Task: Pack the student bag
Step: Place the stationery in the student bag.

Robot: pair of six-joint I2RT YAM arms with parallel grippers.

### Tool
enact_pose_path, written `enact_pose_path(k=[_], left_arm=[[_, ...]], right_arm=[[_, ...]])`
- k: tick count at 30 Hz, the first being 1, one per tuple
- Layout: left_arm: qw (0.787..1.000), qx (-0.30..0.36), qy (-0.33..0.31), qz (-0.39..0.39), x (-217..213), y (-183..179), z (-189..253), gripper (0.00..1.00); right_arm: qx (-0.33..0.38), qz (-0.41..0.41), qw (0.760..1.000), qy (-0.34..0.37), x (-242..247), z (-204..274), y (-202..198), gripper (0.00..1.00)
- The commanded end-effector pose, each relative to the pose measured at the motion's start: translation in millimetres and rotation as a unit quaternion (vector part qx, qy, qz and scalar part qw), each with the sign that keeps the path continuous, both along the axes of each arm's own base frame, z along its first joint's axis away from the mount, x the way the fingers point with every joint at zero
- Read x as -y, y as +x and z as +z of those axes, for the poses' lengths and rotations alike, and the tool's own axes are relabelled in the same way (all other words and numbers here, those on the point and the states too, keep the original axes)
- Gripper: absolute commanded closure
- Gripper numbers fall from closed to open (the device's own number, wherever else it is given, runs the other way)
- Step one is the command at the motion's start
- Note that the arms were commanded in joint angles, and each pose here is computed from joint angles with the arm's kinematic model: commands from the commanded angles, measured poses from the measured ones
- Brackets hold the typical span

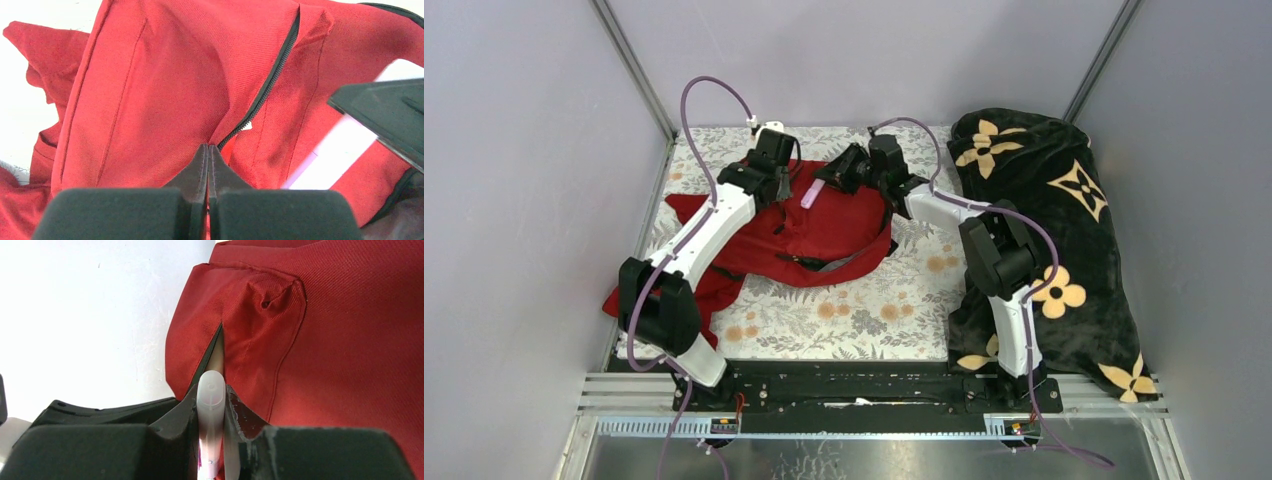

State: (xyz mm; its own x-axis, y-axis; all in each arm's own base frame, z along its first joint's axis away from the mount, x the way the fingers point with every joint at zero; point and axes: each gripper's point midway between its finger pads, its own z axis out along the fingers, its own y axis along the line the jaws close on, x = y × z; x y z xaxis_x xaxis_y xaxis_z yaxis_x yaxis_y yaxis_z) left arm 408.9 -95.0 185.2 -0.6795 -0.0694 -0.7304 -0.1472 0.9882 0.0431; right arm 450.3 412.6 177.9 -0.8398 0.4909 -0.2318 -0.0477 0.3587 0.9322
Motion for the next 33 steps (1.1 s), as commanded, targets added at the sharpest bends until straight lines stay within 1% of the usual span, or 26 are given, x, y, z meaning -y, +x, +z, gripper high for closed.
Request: enact_pose_path(k=[1,4,7,10,13,16,21,23,26,29,33], left_arm=[[0.999,0.029,-0.025,-0.011,1,8,23,1.00],[0.997,0.029,-0.060,-0.031,11,6,31,1.00],[0.990,0.040,-0.115,-0.065,27,0,45,1.00],[0.982,0.051,-0.161,-0.090,41,-4,61,1.00],[0.974,0.059,-0.193,-0.108,51,-6,72,1.00],[0.969,0.059,-0.206,-0.120,56,-8,74,1.00],[0.970,0.055,-0.207,-0.115,53,-8,68,1.00],[0.973,0.054,-0.203,-0.099,44,-8,64,1.00],[0.973,0.055,-0.208,-0.081,30,-9,61,1.00],[0.971,0.049,-0.215,-0.093,29,-14,55,1.00],[0.968,0.032,-0.228,-0.097,33,-18,44,1.00]], right_arm=[[0.021,0.002,0.999,0.042,-24,21,12,1.00],[0.019,0.015,0.999,0.042,-43,20,15,1.00],[0.010,0.031,0.999,0.033,-66,8,13,1.00],[-0.006,0.050,0.998,0.035,-88,-4,5,1.00],[-0.017,0.063,0.997,0.032,-104,-16,-8,1.00],[-0.018,0.069,0.997,0.030,-113,-22,-17,1.00],[-0.009,0.083,0.996,0.017,-115,-25,-20,1.00],[0.002,0.083,0.996,0.015,-109,-19,-25,1.00],[0.013,0.067,0.998,-0.005,-91,-21,-35,1.00],[0.022,0.056,0.998,-0.007,-74,-21,-46,1.00],[0.027,0.067,0.997,-0.009,-70,-20,-56,0.96]])
